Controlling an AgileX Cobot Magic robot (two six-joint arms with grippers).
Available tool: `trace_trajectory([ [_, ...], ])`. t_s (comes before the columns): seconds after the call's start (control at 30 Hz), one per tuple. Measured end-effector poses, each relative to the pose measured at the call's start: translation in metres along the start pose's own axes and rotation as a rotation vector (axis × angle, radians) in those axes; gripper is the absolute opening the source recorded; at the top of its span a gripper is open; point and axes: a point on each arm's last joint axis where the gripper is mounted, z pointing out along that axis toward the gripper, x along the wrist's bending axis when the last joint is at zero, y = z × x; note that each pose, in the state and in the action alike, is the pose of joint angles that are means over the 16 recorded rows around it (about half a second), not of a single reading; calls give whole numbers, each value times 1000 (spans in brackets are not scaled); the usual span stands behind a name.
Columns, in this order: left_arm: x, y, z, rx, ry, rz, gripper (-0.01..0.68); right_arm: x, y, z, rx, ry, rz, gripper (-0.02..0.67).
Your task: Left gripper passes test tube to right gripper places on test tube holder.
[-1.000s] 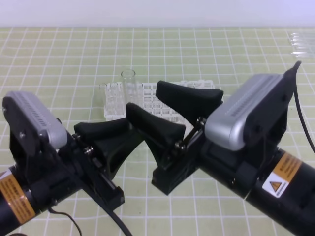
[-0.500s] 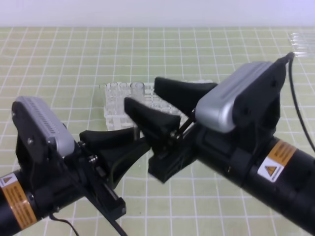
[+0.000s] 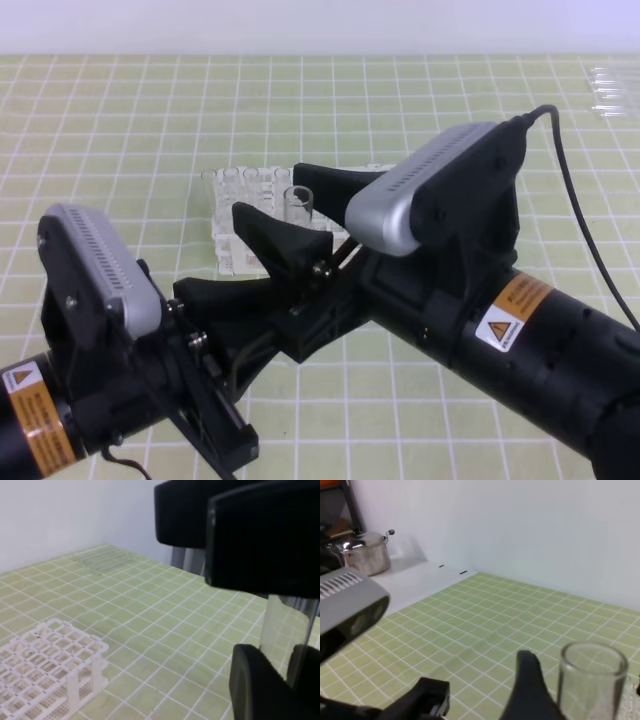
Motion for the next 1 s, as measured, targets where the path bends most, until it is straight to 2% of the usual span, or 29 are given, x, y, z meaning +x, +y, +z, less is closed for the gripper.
trace_trajectory([
  [0.4, 0, 0, 0, -3, 0, -17, 69, 0, -1, 3, -6, -6, -2, 382],
  [0.53, 0, 0, 0, -6, -1, -20, 62, 0, -1, 3, -11, -7, -3, 358],
  [0.7, 0, 1, 0, -8, -1, -22, 69, 0, -1, 3, -13, -5, -6, 291],
  [0.9, 0, 1, 0, -13, -3, -27, 43, 1, -1, 3, -13, -2, -6, 186],
  [1.0, 0, 1, 0, -12, -2, -26, 56, 1, -1, 3, -13, 0, -5, 138],
])
